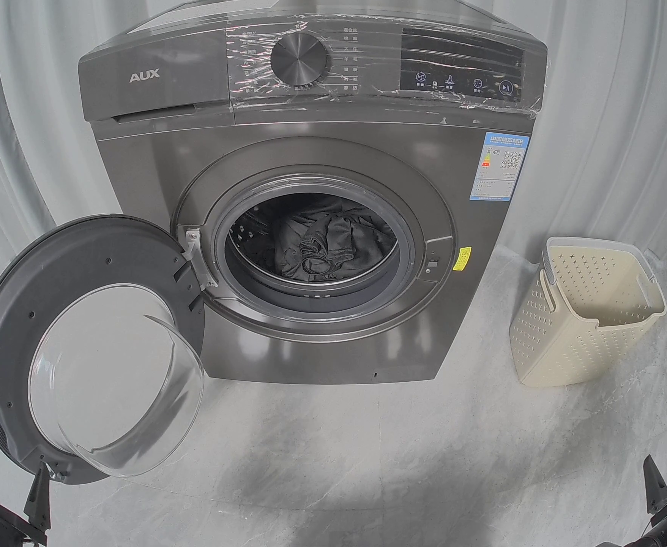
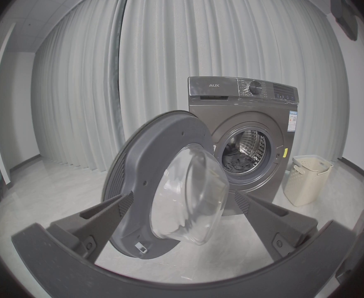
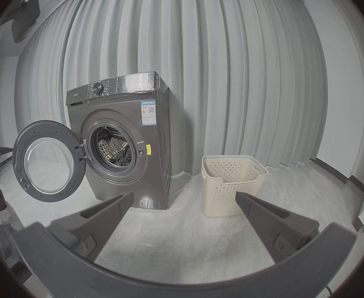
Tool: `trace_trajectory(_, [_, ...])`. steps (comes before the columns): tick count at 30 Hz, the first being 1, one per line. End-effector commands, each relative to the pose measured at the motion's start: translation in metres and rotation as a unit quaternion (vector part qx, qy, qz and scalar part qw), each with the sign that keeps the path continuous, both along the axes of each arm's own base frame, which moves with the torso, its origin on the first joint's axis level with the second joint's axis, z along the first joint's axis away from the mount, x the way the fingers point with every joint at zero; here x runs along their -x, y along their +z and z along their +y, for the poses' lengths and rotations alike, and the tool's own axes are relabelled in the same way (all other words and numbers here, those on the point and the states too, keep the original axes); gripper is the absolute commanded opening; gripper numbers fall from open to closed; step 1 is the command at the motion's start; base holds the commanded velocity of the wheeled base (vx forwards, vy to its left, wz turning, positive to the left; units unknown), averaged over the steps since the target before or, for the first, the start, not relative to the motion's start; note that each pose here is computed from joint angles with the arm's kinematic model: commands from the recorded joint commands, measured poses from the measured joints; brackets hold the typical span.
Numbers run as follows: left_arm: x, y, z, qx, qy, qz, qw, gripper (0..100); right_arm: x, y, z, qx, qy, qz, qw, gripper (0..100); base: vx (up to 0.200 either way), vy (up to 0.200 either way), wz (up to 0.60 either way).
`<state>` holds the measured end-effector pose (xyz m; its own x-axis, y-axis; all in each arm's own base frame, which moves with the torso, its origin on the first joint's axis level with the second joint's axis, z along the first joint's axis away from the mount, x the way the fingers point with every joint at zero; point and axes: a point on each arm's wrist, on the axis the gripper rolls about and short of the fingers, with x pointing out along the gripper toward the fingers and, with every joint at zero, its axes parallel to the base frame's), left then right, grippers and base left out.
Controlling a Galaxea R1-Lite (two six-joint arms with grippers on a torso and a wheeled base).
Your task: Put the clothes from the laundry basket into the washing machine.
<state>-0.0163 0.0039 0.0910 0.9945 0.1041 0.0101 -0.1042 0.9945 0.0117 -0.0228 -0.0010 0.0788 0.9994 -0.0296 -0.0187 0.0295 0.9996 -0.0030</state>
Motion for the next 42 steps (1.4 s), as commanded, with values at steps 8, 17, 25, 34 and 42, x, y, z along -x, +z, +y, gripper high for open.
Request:
trace_trajectory(8, [0.0072,-0.01,-0.0001,0.002,0.031,-0.02,0.9993,100,0.0004,-0.0031,-0.0001,-0.001,-0.002,-0.005,1.0,100,0.0,0.0,0.0])
trace_trajectory(17, [0.0066,-0.0155,-0.0036,0.006,-0.041,0.005,0.9991,100,0.0003,-0.0033,0.0006,0.002,0.012,-0.005,0.9999,100,0.0,0.0,0.0])
trace_trajectory(25, [0.0065,-0.0159,-0.0036,0.007,-0.041,0.006,0.9991,100,0.0001,-0.0033,0.0005,0.0,0.011,-0.008,0.9999,100,0.0,0.0,0.0])
trace_trajectory(34, [0.0066,-0.0155,-0.0035,0.008,-0.04,0.005,0.9992,100,0.0001,-0.0033,0.0005,0.0,0.011,-0.008,0.9999,100,0.0,0.0,0.0])
trace_trajectory(42, [0.0066,-0.0155,-0.0035,0.008,-0.041,0.005,0.9991,100,0.0001,-0.0033,0.0005,0.0,0.011,-0.008,0.9999,100,-0.075,0.0,0.0])
